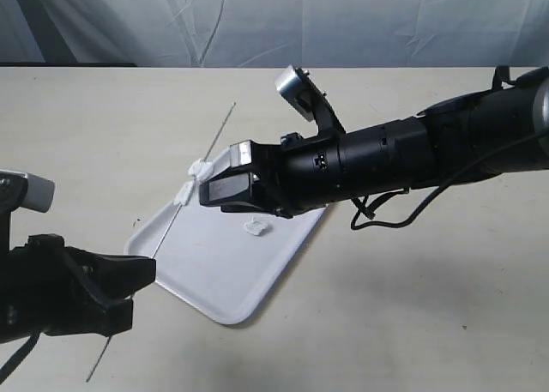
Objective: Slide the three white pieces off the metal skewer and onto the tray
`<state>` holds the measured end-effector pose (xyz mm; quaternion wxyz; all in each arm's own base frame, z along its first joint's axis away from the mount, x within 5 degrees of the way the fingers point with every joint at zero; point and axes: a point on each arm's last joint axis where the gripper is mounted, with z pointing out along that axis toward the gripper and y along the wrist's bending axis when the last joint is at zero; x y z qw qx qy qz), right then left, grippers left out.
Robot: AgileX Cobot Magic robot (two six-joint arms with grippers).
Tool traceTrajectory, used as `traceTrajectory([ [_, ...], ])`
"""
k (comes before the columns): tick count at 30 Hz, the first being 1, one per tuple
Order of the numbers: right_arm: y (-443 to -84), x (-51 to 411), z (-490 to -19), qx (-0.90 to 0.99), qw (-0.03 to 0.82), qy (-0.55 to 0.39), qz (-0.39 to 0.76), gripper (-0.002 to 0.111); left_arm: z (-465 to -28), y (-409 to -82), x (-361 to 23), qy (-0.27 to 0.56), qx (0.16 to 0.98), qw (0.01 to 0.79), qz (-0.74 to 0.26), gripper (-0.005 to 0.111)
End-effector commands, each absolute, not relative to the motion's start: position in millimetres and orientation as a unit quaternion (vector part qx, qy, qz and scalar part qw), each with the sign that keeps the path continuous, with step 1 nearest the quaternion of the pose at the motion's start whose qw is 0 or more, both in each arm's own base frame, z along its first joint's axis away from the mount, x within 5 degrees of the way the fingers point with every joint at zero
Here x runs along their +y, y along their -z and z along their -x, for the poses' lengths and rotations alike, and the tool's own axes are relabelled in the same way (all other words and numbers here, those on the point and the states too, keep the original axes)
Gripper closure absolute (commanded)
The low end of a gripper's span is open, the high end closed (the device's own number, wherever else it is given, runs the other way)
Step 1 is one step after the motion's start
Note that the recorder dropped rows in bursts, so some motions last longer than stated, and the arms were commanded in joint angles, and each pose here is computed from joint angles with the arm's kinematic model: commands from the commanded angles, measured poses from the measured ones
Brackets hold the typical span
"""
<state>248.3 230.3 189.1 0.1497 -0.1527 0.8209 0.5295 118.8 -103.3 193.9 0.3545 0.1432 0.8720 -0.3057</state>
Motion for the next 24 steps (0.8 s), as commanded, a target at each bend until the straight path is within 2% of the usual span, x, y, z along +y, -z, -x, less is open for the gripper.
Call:
traceTrajectory([
  [1,-202.2,233.6,-253.2,0.809,0.171,-0.537,0.167,0.070,-116.0,-197.4,-107.5,0.330,0.865,0.347,-0.151,0.107],
  [9,-203.6,234.0,-256.4,0.812,0.180,-0.531,0.164,0.071,-116.6,-196.5,-106.4,0.323,0.867,0.349,-0.150,0.107],
  [11,-203.4,233.9,-256.7,0.813,0.181,-0.529,0.164,0.078,-115.9,-196.7,-107.0,0.326,0.866,0.347,-0.154,0.107],
  [14,-202.6,233.4,-257.7,0.816,0.184,-0.524,0.161,0.100,-115.9,-196.6,-107.0,0.326,0.866,0.347,-0.154,0.107],
  [16,-202.4,233.3,-258.0,0.817,0.185,-0.523,0.160,0.107,-115.6,-196.7,-107.3,0.328,0.865,0.347,-0.155,0.107],
  [24,-199.4,231.3,-261.7,0.828,0.197,-0.502,0.150,0.109,-106.2,-184.7,-105.0,0.329,0.871,0.322,-0.173,0.107],
])
